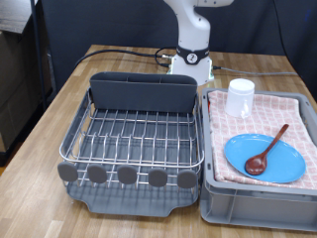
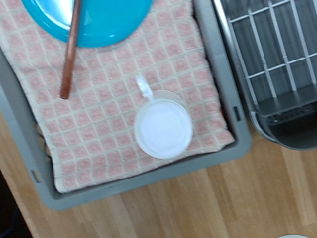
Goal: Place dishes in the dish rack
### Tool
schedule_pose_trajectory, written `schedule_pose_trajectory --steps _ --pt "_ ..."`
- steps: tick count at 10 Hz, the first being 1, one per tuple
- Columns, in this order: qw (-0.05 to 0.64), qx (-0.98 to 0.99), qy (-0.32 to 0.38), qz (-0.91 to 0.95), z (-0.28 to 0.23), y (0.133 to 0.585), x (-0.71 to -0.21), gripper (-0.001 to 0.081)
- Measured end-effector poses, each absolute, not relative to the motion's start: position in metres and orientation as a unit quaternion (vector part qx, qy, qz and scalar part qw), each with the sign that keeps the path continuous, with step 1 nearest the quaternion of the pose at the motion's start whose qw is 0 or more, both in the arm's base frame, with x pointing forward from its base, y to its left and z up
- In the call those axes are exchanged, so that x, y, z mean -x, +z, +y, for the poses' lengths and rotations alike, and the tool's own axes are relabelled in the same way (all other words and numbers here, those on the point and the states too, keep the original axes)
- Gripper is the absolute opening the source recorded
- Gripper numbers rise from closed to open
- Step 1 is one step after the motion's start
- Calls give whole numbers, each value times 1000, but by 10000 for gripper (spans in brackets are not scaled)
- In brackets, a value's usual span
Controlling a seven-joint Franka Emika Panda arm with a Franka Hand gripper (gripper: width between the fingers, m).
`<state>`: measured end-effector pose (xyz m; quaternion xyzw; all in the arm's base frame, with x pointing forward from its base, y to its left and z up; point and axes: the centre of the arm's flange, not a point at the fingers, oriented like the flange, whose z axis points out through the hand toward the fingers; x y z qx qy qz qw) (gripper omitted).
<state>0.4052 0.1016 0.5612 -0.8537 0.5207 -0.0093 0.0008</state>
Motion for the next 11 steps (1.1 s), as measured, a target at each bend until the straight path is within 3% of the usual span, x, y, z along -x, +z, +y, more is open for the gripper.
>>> schedule_pose_trajectory --steps 2,11 --pt "24 854 0 520 114 550 -428 803" --pt "-1 836 -21 548 153 491 -477 803"
